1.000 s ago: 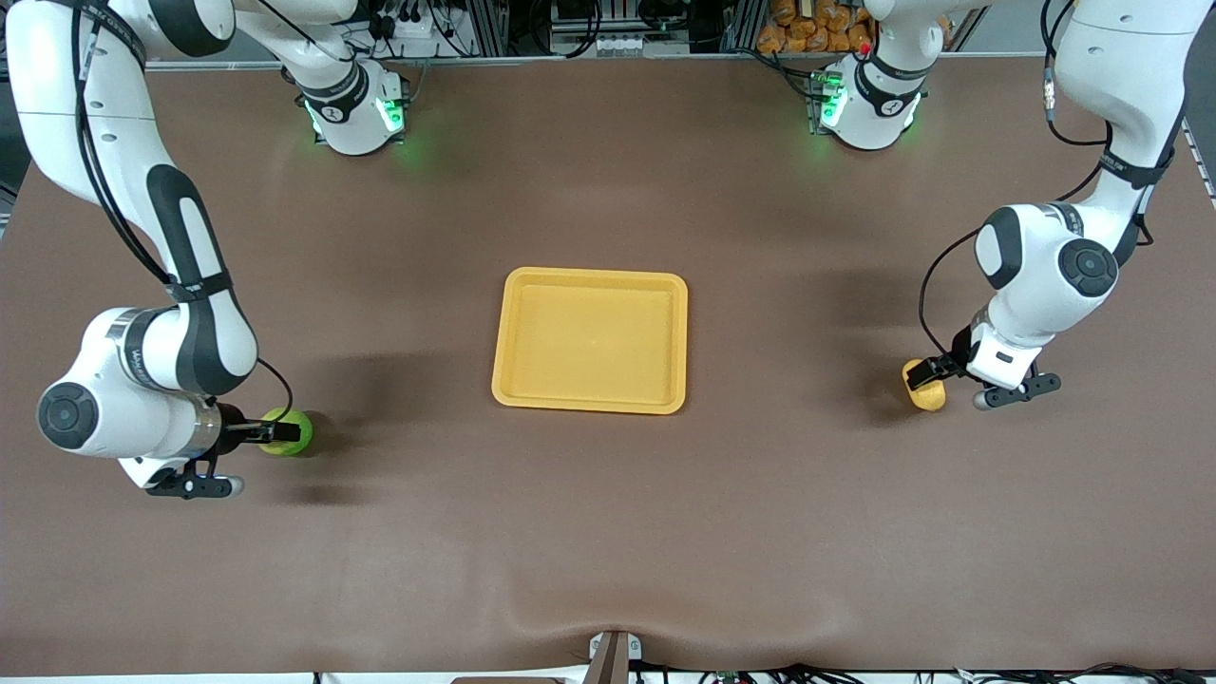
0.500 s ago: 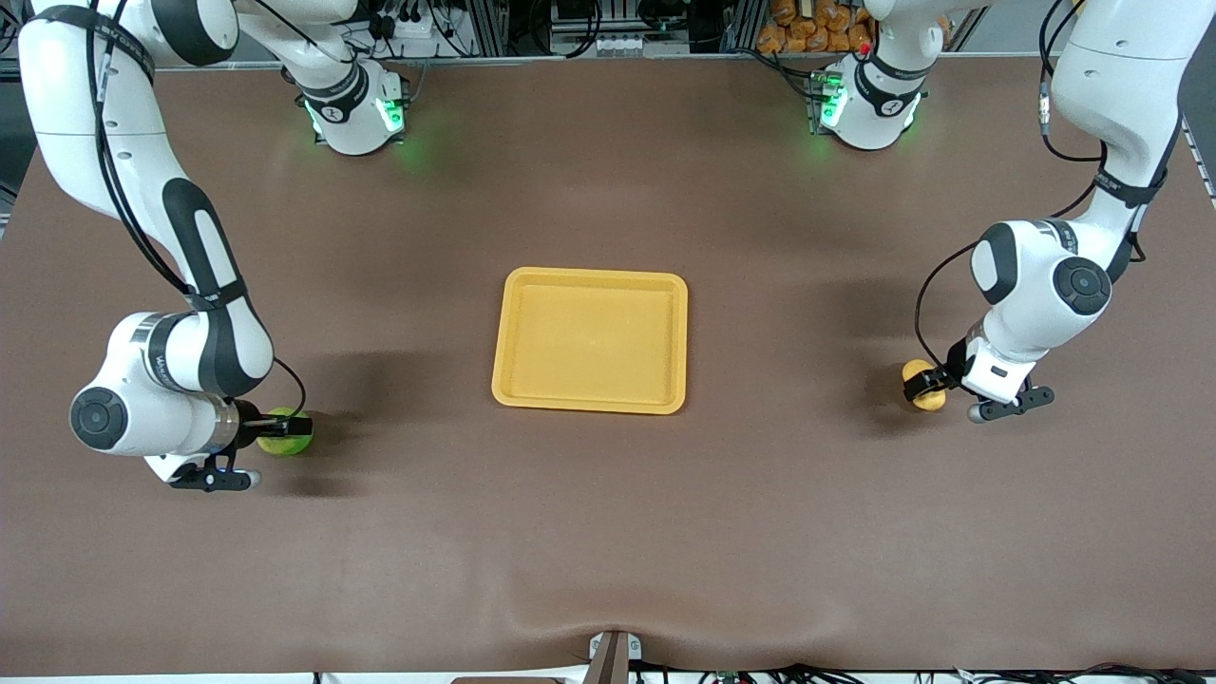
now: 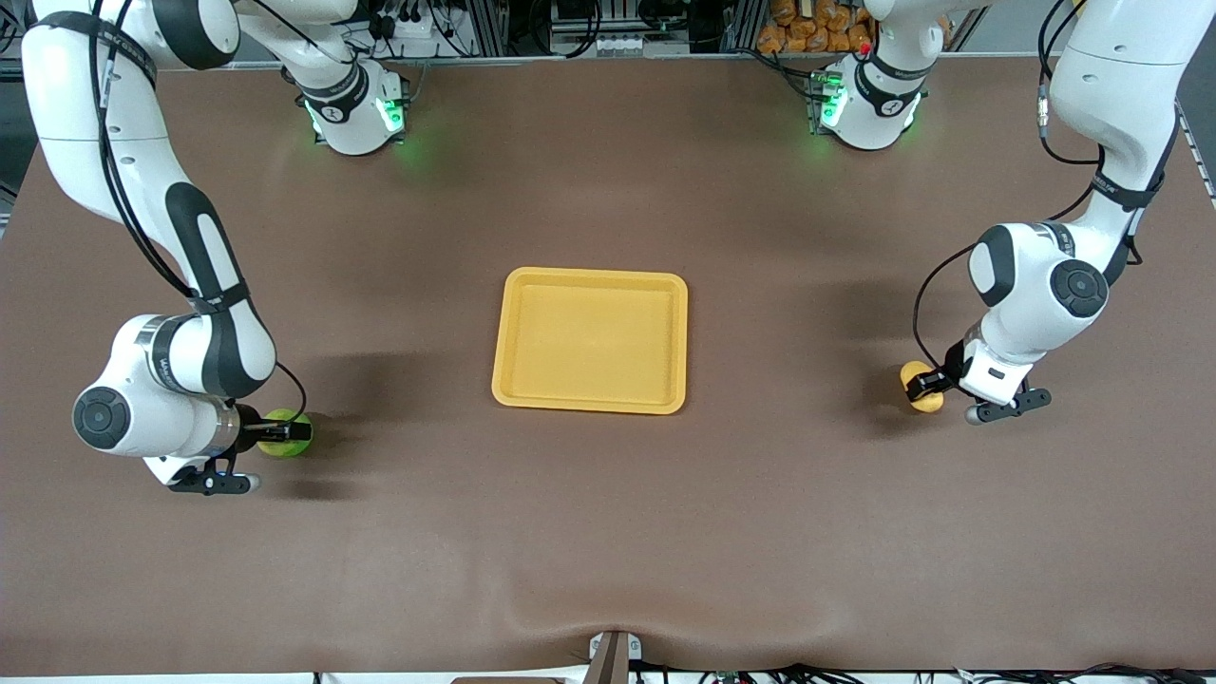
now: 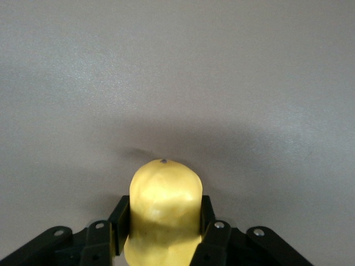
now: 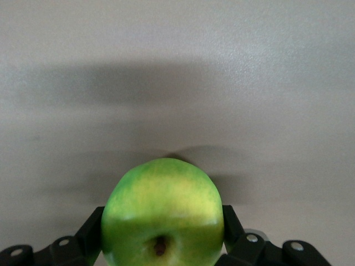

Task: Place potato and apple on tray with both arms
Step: 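Carry the apple and potato toward the yellow tray with both grippers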

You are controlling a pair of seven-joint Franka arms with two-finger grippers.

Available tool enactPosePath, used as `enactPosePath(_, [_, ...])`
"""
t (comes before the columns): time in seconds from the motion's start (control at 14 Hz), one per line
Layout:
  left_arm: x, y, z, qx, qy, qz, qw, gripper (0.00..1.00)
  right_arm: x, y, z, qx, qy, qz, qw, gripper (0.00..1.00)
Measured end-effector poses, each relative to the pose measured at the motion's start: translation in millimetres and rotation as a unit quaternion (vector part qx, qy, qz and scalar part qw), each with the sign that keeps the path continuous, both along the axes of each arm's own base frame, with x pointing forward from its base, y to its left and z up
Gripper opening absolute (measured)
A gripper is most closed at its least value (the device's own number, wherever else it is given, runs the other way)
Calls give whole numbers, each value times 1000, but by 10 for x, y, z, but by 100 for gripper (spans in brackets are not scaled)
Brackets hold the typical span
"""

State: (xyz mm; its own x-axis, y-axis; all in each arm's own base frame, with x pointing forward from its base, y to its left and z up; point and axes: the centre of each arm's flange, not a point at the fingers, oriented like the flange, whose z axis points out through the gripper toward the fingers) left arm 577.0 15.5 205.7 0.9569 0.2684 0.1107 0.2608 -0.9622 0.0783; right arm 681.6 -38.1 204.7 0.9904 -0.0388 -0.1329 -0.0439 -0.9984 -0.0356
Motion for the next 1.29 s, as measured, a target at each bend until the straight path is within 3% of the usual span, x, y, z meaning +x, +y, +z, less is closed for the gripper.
enactPosePath(0.29, [29,-78,83,-1,-5,-7,1000,53,57,102,169,3,-6,25,1000,87])
enactPosePath(0.64, [20,-494,462,-4,13,-45,999,53,-159,791,568,15,76,43,996,87])
enactPosePath(0.79, [14,-715,598,-7,8,-63,998,53,-242,1159,643,38,100,-4,994,87])
enactPosePath(0.93, [-9,-906,655,-10,8,-77,997,53,-318,1570,668,40,117,-62,990,87])
enactPosePath(1.29, [23,-1227,867,-12,63,-94,993,53,-626,2863,736,29,138,-170,975,87])
